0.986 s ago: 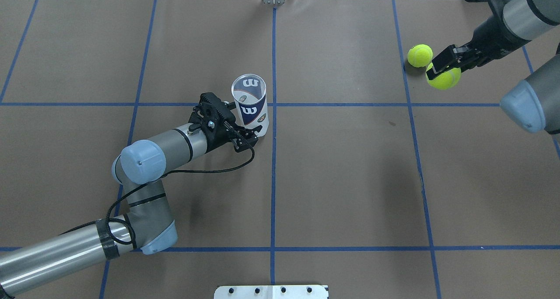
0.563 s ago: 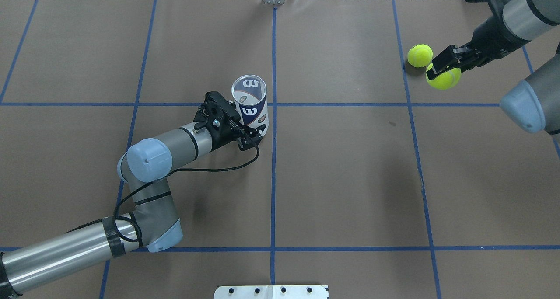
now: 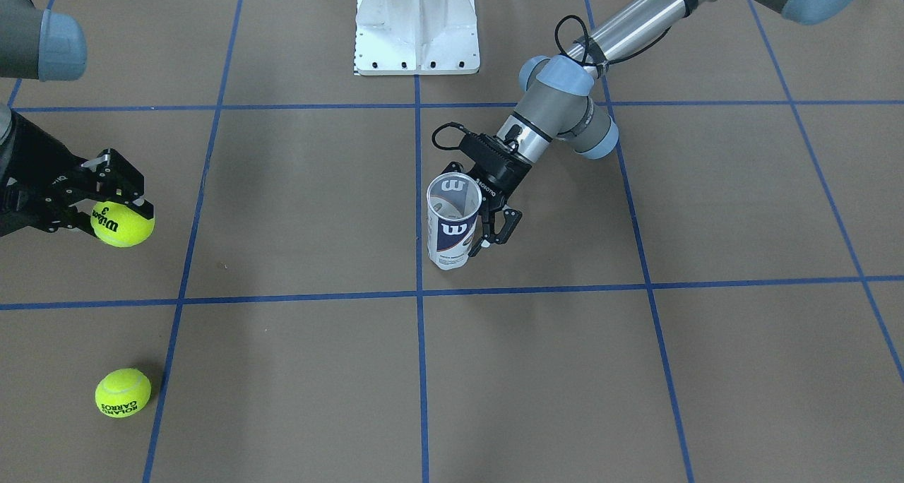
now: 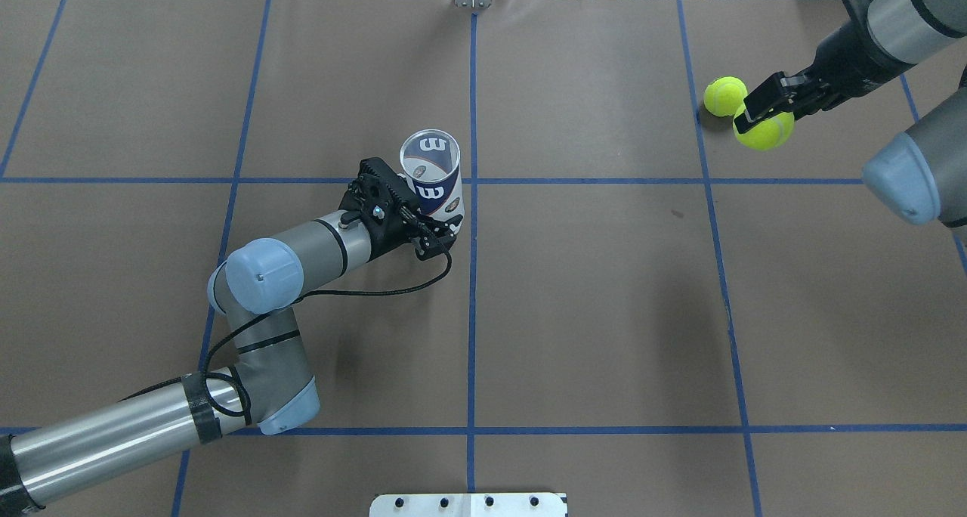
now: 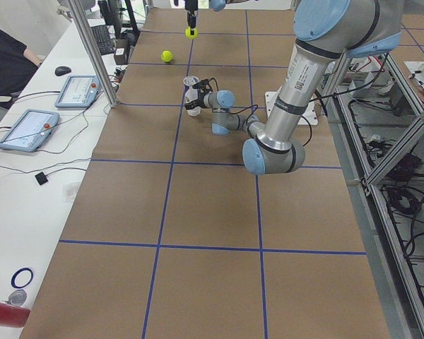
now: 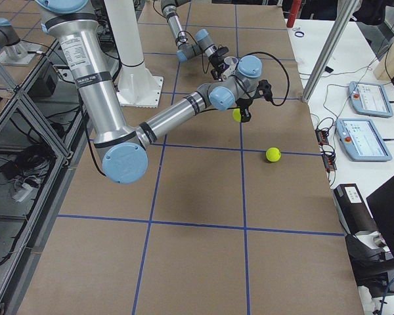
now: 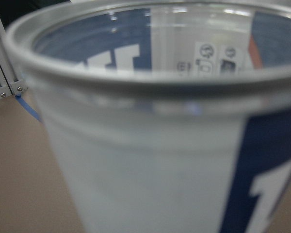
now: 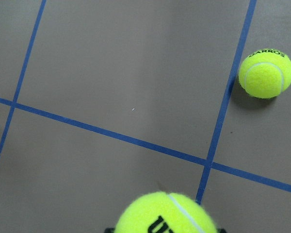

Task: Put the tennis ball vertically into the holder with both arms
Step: 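Grip the standing can's side with the left gripper, then carry the ball with the right gripper over the can's open top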

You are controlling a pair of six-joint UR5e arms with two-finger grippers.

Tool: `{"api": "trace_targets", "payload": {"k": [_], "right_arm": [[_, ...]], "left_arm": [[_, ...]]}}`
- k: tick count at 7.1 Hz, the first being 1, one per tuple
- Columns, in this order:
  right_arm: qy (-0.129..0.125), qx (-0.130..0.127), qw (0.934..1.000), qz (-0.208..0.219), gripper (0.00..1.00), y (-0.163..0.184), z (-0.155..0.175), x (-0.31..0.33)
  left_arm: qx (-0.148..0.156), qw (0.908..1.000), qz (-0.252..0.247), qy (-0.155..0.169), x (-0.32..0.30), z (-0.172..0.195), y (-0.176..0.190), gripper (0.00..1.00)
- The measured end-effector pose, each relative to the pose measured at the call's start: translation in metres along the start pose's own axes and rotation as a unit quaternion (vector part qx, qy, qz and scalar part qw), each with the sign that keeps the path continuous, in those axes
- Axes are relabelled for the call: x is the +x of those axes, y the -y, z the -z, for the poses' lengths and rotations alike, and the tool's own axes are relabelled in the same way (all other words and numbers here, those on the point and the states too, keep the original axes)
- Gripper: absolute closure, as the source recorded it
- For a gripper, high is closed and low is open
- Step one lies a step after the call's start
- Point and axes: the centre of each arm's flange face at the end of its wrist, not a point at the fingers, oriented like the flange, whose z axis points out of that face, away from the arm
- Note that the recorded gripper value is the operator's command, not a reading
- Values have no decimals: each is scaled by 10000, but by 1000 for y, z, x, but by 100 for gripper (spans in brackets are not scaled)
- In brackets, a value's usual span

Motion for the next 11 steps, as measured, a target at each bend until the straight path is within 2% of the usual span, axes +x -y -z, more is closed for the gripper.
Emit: {"api": "trace_targets", "payload": {"k": [2,5,7,11], "right_arm": [[16,18,10000,21,100,9,6,-13],[226,91,9997,-91,100,25,17,-50],[439,101,9983,-375,100,42,11,-120],[663,208,9940,-842,100,63,-3,-263]], "left_arm": [[1,10000,0,0,0,0,0,1],[9,10000,1,4,0,0,1,1],[10,10000,1,1,0,0,1,1],[13,10000,2,3,-1,0,1,1]]}}
